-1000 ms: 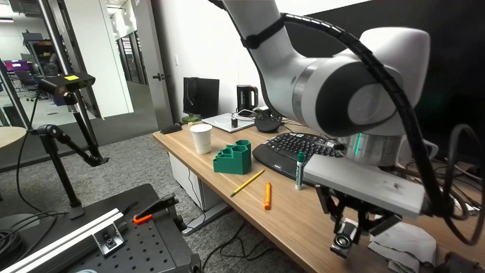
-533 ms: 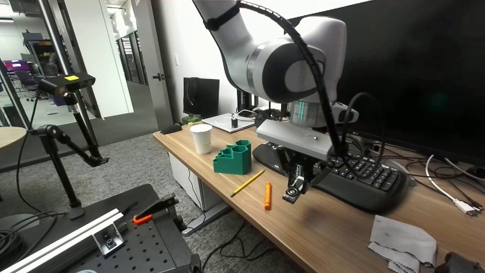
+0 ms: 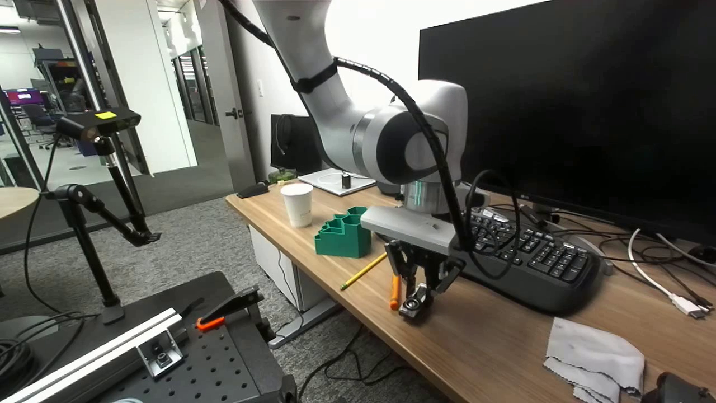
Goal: Move the black and silver object to the left
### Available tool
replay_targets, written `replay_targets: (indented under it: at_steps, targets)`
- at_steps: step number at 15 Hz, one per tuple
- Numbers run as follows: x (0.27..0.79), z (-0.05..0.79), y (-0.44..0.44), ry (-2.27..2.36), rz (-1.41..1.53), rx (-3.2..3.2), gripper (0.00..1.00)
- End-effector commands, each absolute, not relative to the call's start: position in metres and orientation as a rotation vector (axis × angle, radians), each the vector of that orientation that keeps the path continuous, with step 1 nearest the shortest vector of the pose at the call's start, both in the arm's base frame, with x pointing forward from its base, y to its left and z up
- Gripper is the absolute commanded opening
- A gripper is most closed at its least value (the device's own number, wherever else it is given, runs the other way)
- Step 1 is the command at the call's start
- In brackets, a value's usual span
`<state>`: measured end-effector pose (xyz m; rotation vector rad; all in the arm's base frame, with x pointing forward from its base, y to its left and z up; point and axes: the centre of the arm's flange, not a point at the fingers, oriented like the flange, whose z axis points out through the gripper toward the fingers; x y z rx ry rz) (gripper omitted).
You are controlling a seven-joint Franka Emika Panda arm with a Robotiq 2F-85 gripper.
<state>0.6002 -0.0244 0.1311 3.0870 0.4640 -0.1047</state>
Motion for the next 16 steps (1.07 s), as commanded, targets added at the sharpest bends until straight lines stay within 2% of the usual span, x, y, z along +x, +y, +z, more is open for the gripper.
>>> replay_targets:
  at_steps: [1,6,7,9,13,14,16]
  targets:
    - [0.608,0.122,-0.035,0.497,-0.115,2.960,0.08]
    - [0.609,0.108,-0.035,0.506,-0.155,2.893,0.08]
    - [0.606,0.110,-0.033,0.511,-0.168,2.894,0.58]
    - [0.601,0.120,-0.034,0.512,-0.158,2.906,0.65]
    - [0.591,0.161,-0.061,0.369,-0.082,2.937,0.95]
    - [0.587,0.182,-0.073,0.300,-0.068,2.992,0.99]
    - [0.580,0.217,-0.098,0.136,-0.105,3.056,1.00]
